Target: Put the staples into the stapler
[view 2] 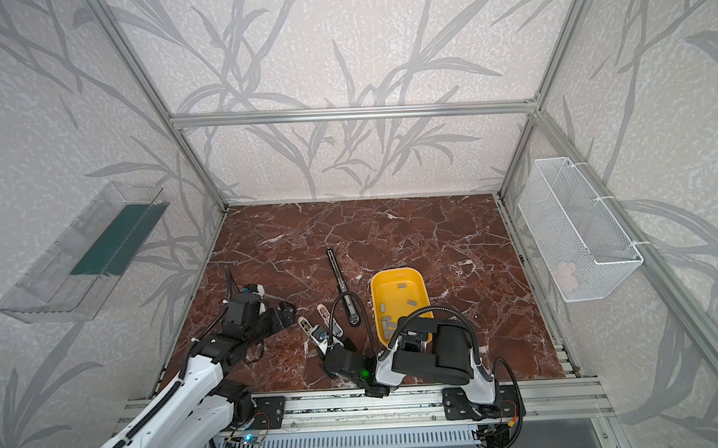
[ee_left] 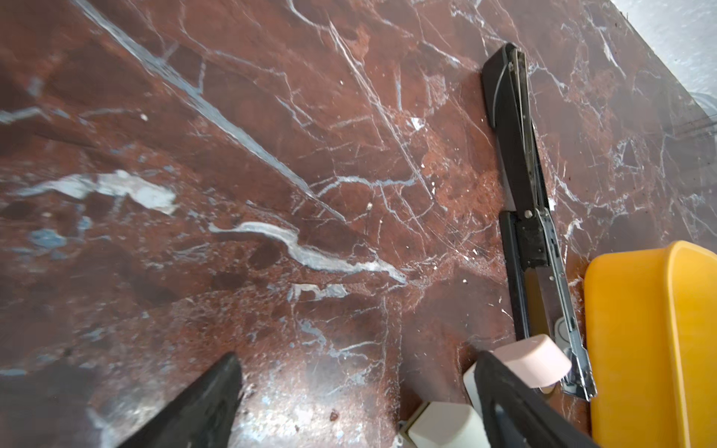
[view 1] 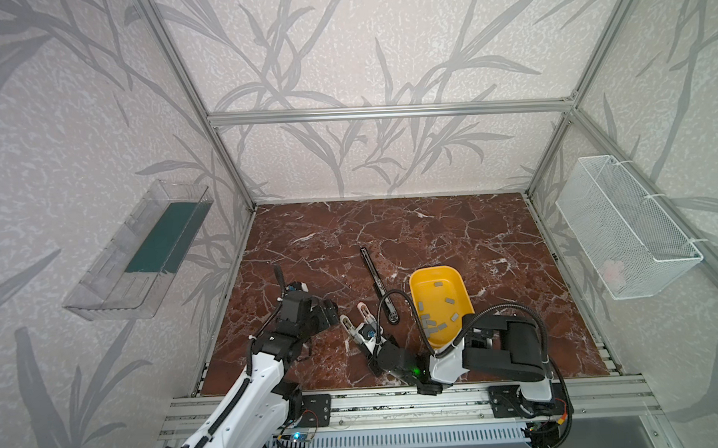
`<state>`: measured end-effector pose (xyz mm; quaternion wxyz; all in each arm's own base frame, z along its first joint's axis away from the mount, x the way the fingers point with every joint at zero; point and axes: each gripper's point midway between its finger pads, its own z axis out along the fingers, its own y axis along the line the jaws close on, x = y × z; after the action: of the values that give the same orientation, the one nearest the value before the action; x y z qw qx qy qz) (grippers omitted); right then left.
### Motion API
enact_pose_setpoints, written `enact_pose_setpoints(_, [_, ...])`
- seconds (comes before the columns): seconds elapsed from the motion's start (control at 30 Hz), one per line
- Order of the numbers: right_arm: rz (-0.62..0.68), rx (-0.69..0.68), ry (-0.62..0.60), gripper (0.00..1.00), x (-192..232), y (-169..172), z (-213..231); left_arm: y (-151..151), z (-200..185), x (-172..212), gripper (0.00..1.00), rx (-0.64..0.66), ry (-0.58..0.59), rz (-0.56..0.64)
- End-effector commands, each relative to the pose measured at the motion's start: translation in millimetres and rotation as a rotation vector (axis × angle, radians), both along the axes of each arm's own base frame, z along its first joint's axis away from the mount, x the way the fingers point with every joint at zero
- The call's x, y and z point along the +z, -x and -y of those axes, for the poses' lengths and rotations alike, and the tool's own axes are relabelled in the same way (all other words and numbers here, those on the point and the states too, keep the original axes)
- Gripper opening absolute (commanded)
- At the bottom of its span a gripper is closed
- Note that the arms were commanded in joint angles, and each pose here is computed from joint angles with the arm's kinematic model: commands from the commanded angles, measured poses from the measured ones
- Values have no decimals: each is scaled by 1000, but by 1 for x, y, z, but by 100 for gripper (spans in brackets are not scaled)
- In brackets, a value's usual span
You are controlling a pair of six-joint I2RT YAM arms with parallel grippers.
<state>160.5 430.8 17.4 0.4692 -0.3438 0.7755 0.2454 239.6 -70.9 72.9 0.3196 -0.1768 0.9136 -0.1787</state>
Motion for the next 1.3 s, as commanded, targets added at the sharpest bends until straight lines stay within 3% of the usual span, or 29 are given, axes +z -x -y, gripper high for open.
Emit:
enact_pose_setpoints(0.0, [-52,35,171,24,-49,13,27,-5,10,3,92,-31,48,21])
enact_pose_setpoints(0.23, [-71,35,156,23,-51,14,26,-1,6,-11,83,22,59,-39])
enact_pose_setpoints(0.5, [-77,27,143,22,-47,13,21,4,20,-20,48,-19,128,-63])
enact_pose_setpoints(0.6, [-88,13,141,20,-48,10,20,8,31,-18,41,-65,160,-71])
enact_pose_setpoints(0.7, [-105,7,127,19,-48,9,19,12,47,-11,39,-141,196,-55])
enact_pose_setpoints(0.9, [-120,9,111,19,-46,9,16,24,73,-3,43,-260,159,-5])
enact_pose_setpoints(1.1, [-127,-7,101,19,-45,9,20,34,76,-8,42,-294,155,17])
enact_pose_setpoints(1.27, [-135,-9,96,19,-45,9,18,39,81,-14,35,-306,185,38])
